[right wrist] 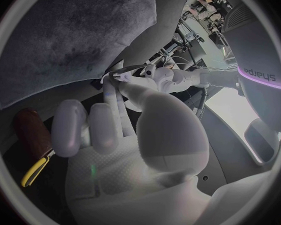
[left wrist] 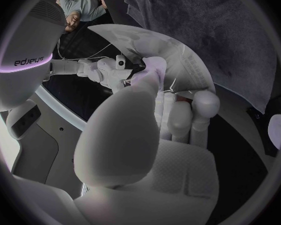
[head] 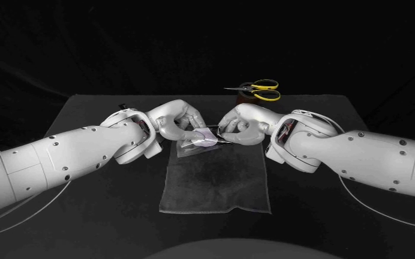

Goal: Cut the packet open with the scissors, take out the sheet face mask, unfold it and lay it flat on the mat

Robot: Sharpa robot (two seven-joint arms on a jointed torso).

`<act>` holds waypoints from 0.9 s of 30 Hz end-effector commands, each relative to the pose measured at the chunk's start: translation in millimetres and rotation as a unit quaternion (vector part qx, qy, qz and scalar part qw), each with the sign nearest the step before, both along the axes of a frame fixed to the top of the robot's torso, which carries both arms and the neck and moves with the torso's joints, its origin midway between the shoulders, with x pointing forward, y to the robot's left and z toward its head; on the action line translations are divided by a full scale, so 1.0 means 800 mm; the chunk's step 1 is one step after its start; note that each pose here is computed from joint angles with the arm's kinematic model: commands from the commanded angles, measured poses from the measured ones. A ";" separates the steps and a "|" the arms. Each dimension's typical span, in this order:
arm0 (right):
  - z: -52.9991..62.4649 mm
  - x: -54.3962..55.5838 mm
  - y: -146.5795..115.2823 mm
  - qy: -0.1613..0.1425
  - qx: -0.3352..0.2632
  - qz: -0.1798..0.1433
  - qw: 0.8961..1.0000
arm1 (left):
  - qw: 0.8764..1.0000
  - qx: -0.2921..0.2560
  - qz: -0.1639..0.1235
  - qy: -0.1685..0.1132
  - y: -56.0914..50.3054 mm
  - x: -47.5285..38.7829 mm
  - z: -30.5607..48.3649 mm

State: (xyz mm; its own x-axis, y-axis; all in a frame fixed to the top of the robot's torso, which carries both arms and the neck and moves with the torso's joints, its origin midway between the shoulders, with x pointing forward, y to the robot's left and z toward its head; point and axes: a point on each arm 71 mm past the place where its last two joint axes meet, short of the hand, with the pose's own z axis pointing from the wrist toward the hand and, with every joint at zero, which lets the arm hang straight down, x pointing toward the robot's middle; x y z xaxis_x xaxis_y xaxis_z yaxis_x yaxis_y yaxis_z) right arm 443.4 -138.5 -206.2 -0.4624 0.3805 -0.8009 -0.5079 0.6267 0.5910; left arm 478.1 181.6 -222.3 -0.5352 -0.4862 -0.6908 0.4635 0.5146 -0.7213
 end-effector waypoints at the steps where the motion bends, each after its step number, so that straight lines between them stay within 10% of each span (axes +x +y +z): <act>1: -0.001 -0.001 0.003 -0.004 -0.006 0.006 1.000 | 1.000 -0.009 -0.005 0.011 -0.003 -0.001 0.0007; 27: -0.016 0.002 0.014 0.062 -0.006 0.017 0.998 | 1.000 -0.025 -0.003 0.008 -0.008 -0.003 0.0040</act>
State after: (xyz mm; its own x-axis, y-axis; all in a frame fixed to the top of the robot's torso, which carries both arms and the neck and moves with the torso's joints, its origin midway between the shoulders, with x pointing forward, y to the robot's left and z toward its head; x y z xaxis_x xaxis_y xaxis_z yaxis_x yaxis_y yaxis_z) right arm 447.0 -129.8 -215.1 -0.5271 0.3602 -0.7697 -0.4769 0.6243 0.6187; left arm 476.4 178.1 -221.6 -0.5474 -0.5000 -0.6711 0.4527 0.4975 -0.7400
